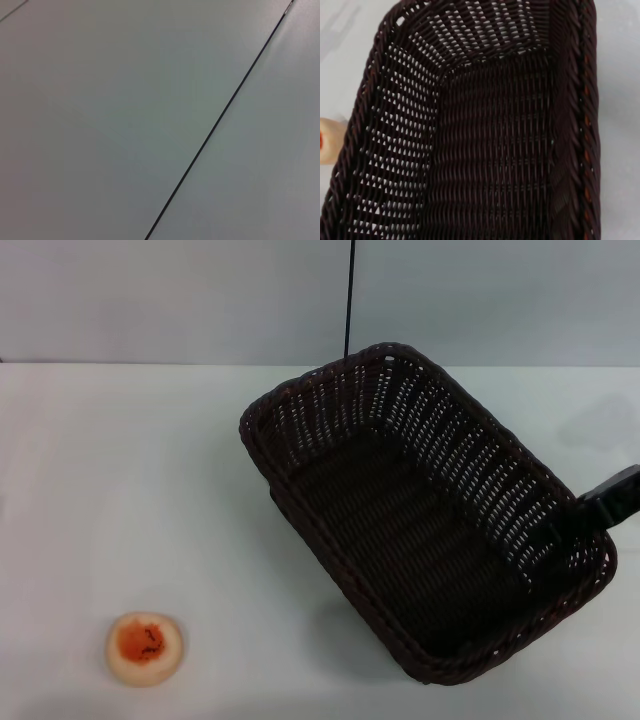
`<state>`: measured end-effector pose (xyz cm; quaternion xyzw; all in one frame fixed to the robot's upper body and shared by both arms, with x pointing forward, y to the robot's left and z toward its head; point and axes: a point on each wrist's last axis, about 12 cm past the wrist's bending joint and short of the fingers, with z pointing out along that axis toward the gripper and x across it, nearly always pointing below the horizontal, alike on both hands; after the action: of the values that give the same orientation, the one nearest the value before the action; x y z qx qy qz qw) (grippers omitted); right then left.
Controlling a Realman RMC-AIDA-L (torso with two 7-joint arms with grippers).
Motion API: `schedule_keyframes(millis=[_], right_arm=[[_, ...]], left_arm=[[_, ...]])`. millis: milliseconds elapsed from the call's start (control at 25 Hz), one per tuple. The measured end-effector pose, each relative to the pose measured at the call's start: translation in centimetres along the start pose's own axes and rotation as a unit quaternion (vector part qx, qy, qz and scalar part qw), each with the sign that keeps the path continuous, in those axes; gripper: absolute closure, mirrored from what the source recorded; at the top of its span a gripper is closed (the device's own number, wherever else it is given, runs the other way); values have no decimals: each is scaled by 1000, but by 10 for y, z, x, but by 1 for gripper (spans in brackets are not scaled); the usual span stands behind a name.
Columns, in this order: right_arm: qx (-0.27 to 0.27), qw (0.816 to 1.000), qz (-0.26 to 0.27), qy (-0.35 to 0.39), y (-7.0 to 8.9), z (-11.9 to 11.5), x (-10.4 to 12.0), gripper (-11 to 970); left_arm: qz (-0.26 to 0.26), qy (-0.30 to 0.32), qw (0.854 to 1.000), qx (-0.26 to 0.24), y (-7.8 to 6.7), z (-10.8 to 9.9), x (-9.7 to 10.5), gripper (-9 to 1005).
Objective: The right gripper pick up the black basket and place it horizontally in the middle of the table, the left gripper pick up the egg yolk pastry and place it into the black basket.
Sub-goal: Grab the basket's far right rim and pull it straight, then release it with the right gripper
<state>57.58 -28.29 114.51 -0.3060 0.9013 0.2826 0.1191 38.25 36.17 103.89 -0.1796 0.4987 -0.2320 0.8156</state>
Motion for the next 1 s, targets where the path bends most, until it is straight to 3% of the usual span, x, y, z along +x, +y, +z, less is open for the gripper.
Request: schedule_keyframes(millis=[440,760,1000], right_arm=[[2,1000,-4,5,0,2,2,666],[2,1000,-11,-16,-2,-3,6,775],[-28,997,-39,-68,2,-11,3,778]], left_arm=[[-2,0,1000,4,-1,3,1,318],[-2,1,1000,4,-1,4,2,318],[-2,1,1000,5,-1,5,2,318]])
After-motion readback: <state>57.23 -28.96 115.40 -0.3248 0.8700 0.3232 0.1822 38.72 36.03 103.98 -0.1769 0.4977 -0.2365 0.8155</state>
